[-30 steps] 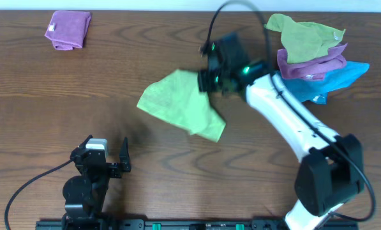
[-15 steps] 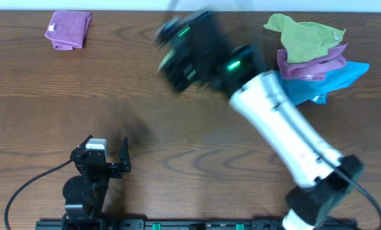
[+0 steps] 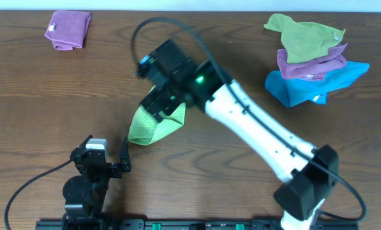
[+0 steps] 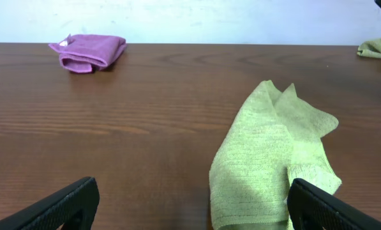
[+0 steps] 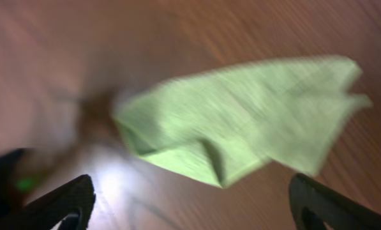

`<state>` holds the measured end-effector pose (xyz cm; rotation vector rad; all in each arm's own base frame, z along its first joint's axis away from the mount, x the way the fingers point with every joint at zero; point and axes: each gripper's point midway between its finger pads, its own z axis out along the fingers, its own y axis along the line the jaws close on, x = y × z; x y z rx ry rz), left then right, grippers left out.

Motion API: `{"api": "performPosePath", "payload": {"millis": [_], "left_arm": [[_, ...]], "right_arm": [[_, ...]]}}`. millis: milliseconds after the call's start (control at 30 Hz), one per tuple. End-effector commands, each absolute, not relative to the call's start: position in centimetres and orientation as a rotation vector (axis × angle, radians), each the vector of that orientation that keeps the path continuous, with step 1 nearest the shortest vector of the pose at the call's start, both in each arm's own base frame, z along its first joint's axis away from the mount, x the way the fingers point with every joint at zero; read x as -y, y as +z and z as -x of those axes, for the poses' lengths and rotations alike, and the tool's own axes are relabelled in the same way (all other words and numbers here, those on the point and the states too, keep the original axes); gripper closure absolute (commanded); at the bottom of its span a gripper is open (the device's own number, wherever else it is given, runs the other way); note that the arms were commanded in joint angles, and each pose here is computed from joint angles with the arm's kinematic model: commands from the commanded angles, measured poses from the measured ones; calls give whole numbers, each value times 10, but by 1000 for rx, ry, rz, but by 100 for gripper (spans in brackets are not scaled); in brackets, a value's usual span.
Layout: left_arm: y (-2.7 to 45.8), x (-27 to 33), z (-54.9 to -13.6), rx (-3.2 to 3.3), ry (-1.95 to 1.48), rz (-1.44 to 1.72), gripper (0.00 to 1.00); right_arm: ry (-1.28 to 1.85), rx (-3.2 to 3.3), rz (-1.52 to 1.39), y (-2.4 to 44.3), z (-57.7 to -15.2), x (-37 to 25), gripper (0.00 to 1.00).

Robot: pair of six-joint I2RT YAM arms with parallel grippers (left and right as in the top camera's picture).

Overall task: Fold the cloth
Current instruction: 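Swing the held green cloth to the table center with the right gripper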

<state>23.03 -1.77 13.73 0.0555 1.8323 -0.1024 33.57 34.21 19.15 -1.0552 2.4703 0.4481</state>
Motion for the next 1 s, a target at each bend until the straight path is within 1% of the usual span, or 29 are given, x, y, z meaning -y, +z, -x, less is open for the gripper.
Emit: {"api": "performPosePath", "payload": {"millis": [0,33,67,100,133,167,200,267,433,533,667,867,967], "left_arm": [[125,16,-230,-1858,-99,-37,5],[125,16,-230,-1858,-99,-37,5],[125,16,-230,-1858,-99,-37,5],[125,16,-230,-1858,-99,-37,5],[125,16,-230,-1858,-99,-37,5],[125,16,-230,-1858,-99,-37,5],[125,16,-230,-1858,-99,-37,5],[125,16,-230,-1858,-99,-37,5],[125,16,-230,-1858,-99,-37,5],[125,16,-230,-1858,-99,-37,5],[125,16,-230,-1858,-99,-37,5],[125,16,-230,-1858,-99,-37,5],[125,16,-230,-1858,-99,-37,5]], "right_arm": [[458,-2644,980,145,-344,-318,15],[483,-2673,982,138,-342,-317,20],[507,-2715,983,127,-338,-315,24],[499,-2736,984,118,-337,-313,30],[474,-2748,982,112,-339,-311,47],[446,-2753,979,105,-342,-310,55],[435,-2755,979,99,-345,-310,58],[438,-2760,985,85,-349,-315,41],[568,-2797,1011,54,-344,-333,42],[651,-2771,1005,49,-347,-345,43],[664,-2725,1004,45,-356,-353,39],[663,-2779,945,24,-359,-353,41],[660,-2783,929,22,-362,-352,41]]}}
